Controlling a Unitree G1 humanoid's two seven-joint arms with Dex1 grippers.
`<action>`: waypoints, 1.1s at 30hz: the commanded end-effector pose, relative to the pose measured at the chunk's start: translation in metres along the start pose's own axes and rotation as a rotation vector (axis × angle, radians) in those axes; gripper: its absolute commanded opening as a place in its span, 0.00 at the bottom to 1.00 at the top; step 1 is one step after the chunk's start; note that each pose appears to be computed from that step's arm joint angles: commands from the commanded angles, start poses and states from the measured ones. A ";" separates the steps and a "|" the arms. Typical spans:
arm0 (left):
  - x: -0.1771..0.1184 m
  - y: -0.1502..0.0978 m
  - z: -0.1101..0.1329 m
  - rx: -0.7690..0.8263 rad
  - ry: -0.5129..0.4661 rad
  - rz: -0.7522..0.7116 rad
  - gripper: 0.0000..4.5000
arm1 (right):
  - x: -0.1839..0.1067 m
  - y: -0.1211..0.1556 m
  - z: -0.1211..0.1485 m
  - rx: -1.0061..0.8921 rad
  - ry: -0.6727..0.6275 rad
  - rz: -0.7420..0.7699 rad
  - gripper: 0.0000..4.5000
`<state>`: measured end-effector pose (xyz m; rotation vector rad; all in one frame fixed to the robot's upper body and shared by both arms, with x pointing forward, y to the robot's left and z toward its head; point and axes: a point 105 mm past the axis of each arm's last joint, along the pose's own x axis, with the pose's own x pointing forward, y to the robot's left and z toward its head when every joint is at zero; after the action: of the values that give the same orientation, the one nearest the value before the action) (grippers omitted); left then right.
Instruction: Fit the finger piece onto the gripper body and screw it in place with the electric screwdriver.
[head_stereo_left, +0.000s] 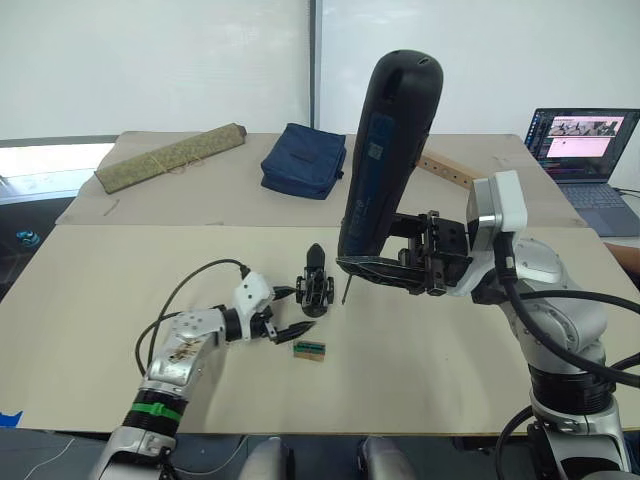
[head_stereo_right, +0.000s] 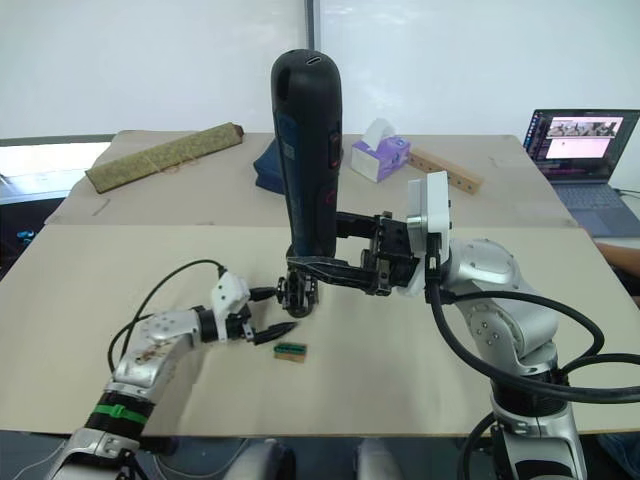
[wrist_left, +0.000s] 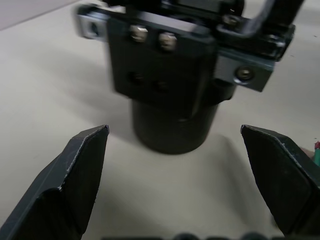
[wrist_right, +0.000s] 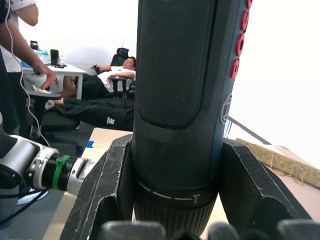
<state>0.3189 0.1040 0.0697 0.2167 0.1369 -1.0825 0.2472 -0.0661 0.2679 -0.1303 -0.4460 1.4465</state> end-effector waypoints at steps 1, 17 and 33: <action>0.008 0.004 0.010 0.037 -0.022 0.006 1.00 | 0.000 0.002 0.017 -0.066 -0.038 0.005 0.43; 0.012 0.010 0.016 0.118 0.001 -0.151 0.50 | -0.003 0.002 0.017 -0.071 -0.022 -0.006 0.43; 0.026 0.029 0.025 0.178 -0.002 -0.285 0.50 | -0.008 0.004 0.017 -0.071 0.002 -0.023 0.43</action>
<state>0.3513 0.0874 0.0769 0.3643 0.1359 -1.4019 0.2470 -0.0736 0.2648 -0.1667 -0.4200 1.4061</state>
